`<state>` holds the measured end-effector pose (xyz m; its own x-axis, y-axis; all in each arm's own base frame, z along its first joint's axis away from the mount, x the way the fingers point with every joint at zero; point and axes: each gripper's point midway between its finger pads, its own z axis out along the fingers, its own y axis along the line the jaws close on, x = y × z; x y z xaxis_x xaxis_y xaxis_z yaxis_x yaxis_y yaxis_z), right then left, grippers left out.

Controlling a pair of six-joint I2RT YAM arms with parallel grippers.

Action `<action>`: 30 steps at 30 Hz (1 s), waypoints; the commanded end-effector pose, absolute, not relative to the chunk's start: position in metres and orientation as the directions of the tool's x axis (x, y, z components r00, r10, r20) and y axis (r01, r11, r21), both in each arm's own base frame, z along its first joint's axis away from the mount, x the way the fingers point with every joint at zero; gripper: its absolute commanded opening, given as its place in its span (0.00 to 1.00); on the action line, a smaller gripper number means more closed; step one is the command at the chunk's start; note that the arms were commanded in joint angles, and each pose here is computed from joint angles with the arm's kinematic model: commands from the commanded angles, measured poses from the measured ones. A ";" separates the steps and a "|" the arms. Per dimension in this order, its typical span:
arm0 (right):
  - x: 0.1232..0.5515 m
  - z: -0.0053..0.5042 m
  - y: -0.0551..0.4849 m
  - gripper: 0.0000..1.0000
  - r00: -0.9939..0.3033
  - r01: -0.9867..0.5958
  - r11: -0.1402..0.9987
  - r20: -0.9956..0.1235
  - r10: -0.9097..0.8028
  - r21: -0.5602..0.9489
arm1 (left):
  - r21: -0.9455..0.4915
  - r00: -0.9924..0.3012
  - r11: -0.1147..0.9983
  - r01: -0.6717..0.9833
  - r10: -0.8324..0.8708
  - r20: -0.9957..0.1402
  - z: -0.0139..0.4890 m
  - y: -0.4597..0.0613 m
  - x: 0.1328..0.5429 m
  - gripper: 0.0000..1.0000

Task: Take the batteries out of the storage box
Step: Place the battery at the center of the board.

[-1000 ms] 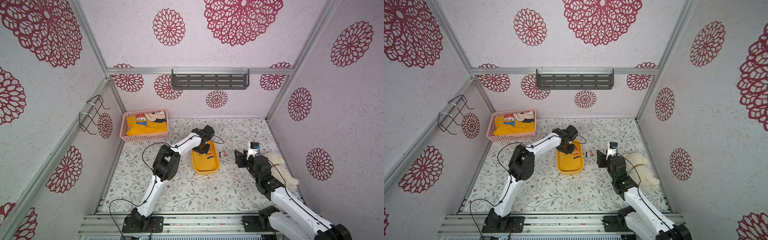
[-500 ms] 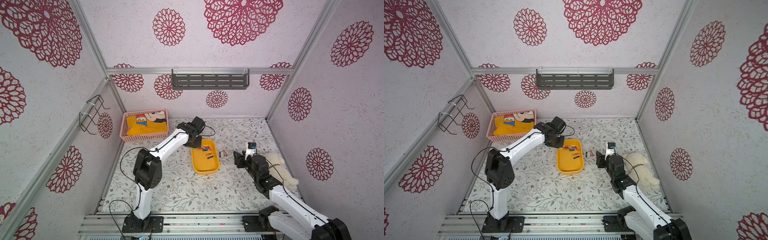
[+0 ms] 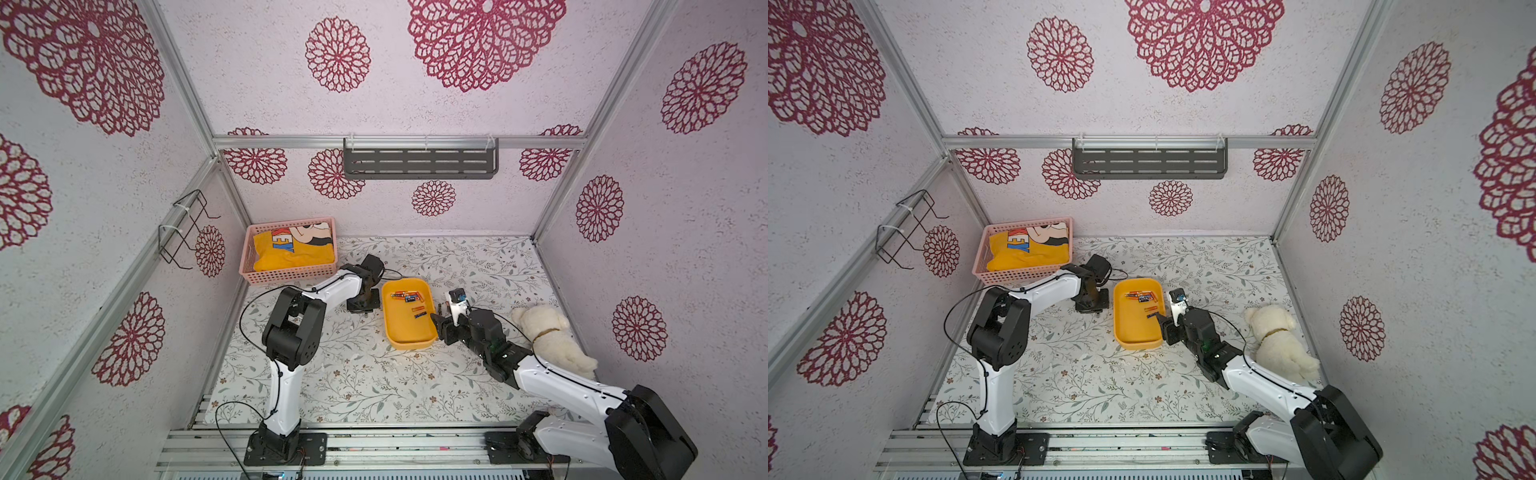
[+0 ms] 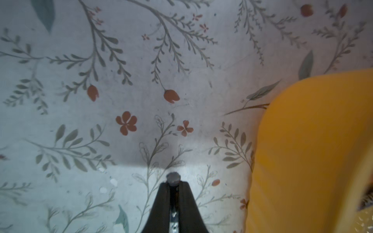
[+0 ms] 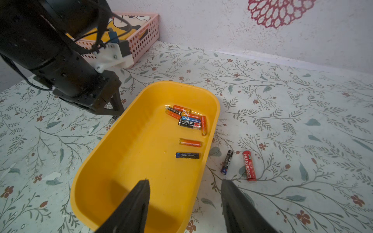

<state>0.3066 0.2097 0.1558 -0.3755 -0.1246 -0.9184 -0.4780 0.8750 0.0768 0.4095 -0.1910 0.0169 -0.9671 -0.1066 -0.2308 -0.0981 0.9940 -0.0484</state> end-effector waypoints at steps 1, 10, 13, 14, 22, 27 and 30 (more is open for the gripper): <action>0.315 0.186 0.210 0.63 -0.301 -0.460 0.886 -0.950 -0.088 0.064 | -0.081 -0.959 0.992 -0.094 -0.112 -0.260 0.018 -0.200 0.424 0.00; 0.310 0.189 0.190 0.67 -0.273 -0.398 0.917 -0.958 -0.083 0.034 | -0.060 -0.963 0.993 -0.098 -0.110 -0.247 0.008 -0.197 0.423 0.10; 0.309 0.190 0.185 0.68 -0.263 -0.379 0.925 -0.962 -0.076 0.030 | -0.051 -0.964 0.994 -0.096 -0.105 -0.245 0.011 -0.195 0.421 0.14; 0.309 0.190 0.183 0.69 -0.261 -0.373 0.927 -0.962 -0.074 0.030 | -0.049 -0.964 0.994 -0.095 -0.104 -0.244 0.011 -0.194 0.420 0.16; 0.311 0.196 0.179 0.72 -0.252 -0.349 0.937 -0.966 -0.057 0.035 | -0.049 -0.951 0.995 -0.087 -0.097 -0.294 0.045 -0.192 0.421 0.34; 0.313 0.200 0.182 0.73 -0.268 -0.385 0.919 -0.963 -0.031 0.078 | -0.051 -0.915 0.997 -0.066 -0.081 -0.395 0.098 -0.194 0.427 0.34; 0.324 0.199 0.178 0.71 -0.338 -0.387 0.911 -0.941 0.006 0.145 | -0.080 -0.874 0.996 -0.029 -0.064 -0.481 0.143 -0.200 0.431 0.34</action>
<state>0.3131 0.1767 0.1753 -0.3330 -0.0674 -0.9405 -0.3734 0.9253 0.0659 0.4216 -0.1928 0.0768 -0.9341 -0.0839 -0.3470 -0.0718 0.9963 -0.0477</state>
